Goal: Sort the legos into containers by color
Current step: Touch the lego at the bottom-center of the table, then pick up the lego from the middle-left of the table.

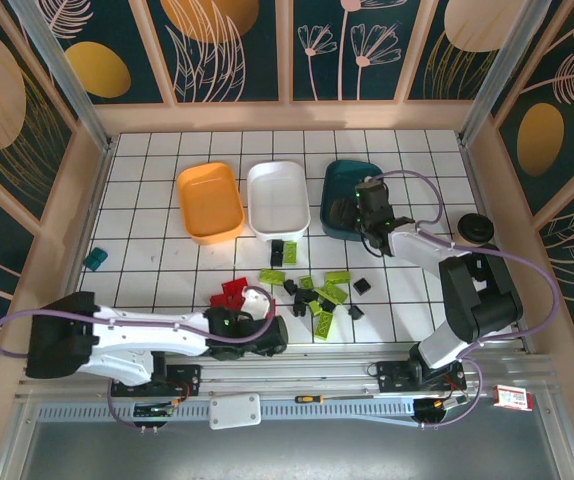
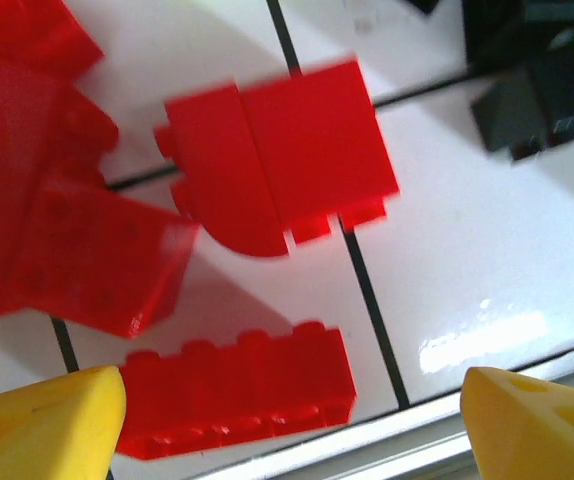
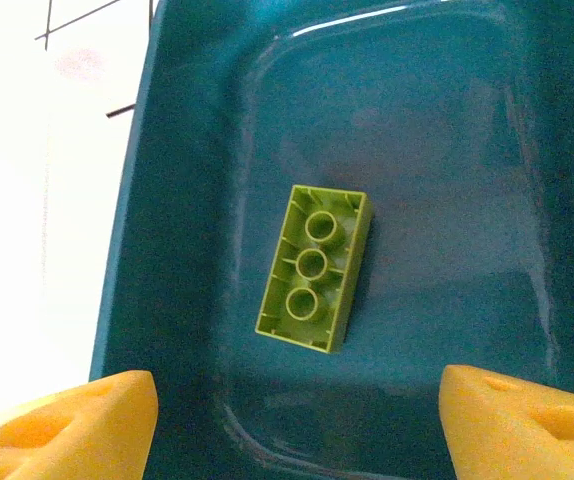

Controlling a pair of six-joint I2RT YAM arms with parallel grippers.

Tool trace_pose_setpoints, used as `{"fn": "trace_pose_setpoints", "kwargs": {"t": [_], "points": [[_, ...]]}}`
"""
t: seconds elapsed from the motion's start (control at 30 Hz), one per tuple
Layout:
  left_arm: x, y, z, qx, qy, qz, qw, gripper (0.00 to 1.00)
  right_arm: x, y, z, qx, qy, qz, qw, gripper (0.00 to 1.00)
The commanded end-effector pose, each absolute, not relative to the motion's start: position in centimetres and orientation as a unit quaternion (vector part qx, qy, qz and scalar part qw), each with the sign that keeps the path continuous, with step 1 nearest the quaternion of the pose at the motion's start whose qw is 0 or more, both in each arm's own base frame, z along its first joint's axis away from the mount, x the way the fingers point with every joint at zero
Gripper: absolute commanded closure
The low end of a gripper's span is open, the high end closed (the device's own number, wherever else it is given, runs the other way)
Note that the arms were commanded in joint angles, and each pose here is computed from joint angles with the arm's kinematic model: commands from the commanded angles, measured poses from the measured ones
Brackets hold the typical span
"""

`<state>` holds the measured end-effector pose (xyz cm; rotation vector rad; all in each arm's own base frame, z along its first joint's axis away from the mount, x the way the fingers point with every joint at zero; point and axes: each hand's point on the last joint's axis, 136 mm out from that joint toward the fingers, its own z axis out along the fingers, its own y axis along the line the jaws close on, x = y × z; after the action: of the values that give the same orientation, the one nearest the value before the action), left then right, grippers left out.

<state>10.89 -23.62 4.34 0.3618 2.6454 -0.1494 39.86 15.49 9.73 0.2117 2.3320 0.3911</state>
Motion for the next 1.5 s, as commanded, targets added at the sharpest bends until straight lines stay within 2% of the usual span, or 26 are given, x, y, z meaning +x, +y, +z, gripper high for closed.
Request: {"fn": "trace_pose_setpoints", "kwargs": {"t": [0.0,0.03,0.07,0.1,0.43,0.57,0.83,1.0,1.2,1.37,1.47], "points": [[11.0,-22.2,4.6,0.092,0.966,-0.017,0.242,0.12,39.9,15.4,10.9,0.086,0.901,0.160,0.393,0.25],[11.1,-22.2,5.0,0.087,0.965,-0.020,0.248,0.11,39.8,15.4,11.0,0.085,0.901,0.161,0.394,0.26],[11.3,-22.4,5.3,0.080,0.963,-0.031,0.254,0.02,39.7,15.4,11.1,0.084,0.901,0.161,0.395,0.25],[11.3,-22.5,5.5,0.077,0.962,-0.042,0.257,0.01,39.7,15.4,11.1,0.083,0.901,0.161,0.395,0.26],[9.7,-20.5,1.9,0.048,0.973,-0.062,0.216,0.04,39.3,14.8,11.4,0.083,0.897,0.164,0.403,0.25],[10.6,-21.0,2.3,0.052,0.967,-0.058,0.242,0.01,39.1,14.8,11.2,0.083,0.897,0.167,0.401,0.25],[12.4,-22.7,1.8,0.056,0.964,-0.085,0.245,0.03,39.1,14.6,11.1,0.084,0.897,0.165,0.401,0.25],[12.7,-23.8,1.7,0.072,0.964,-0.087,0.242,0.12,39.0,14.4,10.8,0.085,0.898,0.162,0.399,0.25],[12.3,-23.1,1.0,0.068,0.968,-0.081,0.229,0.28,39.0,14.3,10.5,0.088,0.899,0.161,0.397,0.24],[12.4,-23.5,3.0,0.057,0.963,-0.114,0.239,0.39,39.2,14.3,10.7,0.091,0.898,0.164,0.398,0.25],[12.5,-24.5,5.1,0.054,0.956,-0.148,0.247,0.43,39.2,14.3,10.8,0.091,0.898,0.164,0.399,0.25]]}}
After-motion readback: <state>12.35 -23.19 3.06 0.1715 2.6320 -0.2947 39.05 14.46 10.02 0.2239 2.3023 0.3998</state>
